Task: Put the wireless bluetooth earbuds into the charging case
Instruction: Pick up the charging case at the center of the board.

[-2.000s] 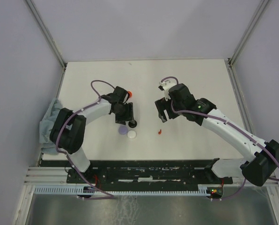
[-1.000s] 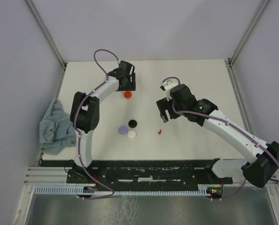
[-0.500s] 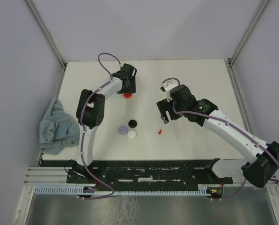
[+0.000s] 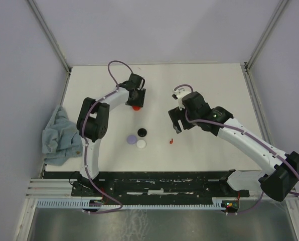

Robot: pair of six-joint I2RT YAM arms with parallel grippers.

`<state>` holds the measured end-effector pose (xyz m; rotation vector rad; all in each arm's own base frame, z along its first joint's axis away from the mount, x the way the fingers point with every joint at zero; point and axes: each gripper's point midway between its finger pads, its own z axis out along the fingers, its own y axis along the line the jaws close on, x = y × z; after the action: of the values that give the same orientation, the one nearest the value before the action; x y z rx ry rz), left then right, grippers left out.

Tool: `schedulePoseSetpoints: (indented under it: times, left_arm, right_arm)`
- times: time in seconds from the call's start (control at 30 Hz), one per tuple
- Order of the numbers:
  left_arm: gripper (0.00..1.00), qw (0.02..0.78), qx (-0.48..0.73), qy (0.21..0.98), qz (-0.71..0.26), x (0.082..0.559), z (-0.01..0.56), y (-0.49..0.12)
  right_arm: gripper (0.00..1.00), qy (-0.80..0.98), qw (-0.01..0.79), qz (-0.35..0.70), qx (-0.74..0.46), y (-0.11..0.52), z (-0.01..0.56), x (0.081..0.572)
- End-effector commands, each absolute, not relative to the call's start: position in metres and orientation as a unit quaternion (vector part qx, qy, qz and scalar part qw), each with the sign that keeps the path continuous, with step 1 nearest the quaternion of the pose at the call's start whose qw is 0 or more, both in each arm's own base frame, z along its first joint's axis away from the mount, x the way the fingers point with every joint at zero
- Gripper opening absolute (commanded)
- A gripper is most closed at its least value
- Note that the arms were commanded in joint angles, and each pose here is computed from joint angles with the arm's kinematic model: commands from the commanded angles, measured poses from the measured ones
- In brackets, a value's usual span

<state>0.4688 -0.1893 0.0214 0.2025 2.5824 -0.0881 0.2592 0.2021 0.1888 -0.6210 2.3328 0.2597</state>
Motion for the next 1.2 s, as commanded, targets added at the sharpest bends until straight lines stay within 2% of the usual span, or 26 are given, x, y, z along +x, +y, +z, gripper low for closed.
schedulePoseSetpoints:
  times: [0.0, 0.2, 0.4, 0.97, 1.17]
  left_arm:
    - [0.54, 0.28, 0.249, 0.923, -0.09, 0.439, 0.053, -0.228]
    - [0.56, 0.266, 0.423, 0.857, -0.13, 0.39, 0.053, -0.285]
    - [0.61, 0.245, 0.487, 0.83, -0.115, 0.363, 0.04, -0.304]
    - [0.7, 0.28, 0.403, 0.871, -0.008, 0.38, 0.055, -0.266]
    - [0.71, 0.307, 0.304, 0.902, 0.021, 0.402, 0.066, -0.227]
  right_arm:
    - [0.87, 0.895, 0.373, 0.096, -0.223, 0.195, 0.199, 0.262]
    - [0.87, 0.898, 0.372, 0.083, -0.218, 0.188, 0.198, 0.26]
    - [0.88, 0.9, 0.373, 0.075, -0.213, 0.181, 0.2, 0.256]
    - [0.88, 0.902, 0.369, 0.079, -0.209, 0.184, 0.196, 0.258]
    - [0.88, 0.902, 0.367, 0.079, -0.212, 0.19, 0.194, 0.264]
